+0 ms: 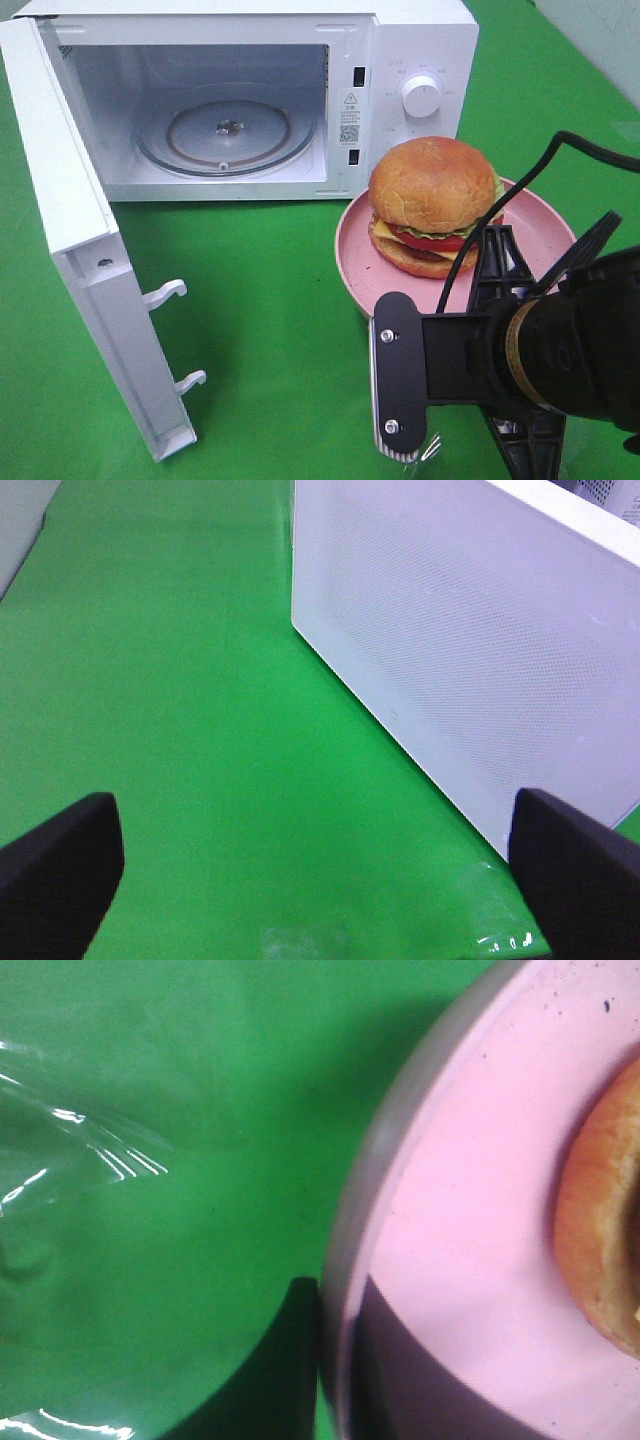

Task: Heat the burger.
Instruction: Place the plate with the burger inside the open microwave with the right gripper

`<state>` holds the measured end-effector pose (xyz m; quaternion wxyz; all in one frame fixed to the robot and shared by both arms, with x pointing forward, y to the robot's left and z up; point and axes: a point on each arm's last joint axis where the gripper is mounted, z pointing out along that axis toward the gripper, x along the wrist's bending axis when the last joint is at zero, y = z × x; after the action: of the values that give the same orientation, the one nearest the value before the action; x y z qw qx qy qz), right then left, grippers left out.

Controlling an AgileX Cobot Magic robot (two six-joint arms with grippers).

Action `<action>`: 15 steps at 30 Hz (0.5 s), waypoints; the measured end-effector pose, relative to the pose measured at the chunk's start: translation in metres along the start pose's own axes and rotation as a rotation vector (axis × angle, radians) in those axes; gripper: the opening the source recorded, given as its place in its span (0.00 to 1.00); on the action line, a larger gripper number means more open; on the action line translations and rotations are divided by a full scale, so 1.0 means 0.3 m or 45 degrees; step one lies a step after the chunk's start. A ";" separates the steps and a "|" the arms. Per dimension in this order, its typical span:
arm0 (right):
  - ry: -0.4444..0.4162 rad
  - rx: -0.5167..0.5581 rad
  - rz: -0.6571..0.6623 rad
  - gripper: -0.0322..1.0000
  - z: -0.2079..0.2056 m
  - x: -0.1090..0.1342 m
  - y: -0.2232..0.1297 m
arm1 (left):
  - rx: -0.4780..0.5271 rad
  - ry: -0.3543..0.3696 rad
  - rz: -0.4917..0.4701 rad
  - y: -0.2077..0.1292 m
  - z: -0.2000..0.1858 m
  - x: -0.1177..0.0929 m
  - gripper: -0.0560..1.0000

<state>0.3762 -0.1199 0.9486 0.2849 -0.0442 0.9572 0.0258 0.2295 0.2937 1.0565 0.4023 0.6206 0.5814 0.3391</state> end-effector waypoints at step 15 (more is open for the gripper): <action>-0.004 -0.193 -0.203 0.06 0.022 -0.036 0.014 | 0.000 0.000 0.000 0.000 0.000 0.000 0.96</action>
<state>0.3883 -0.1143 0.9490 0.2834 -0.1415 0.9455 0.0756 0.2295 0.2937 1.0565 0.4023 0.6206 0.5814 0.3391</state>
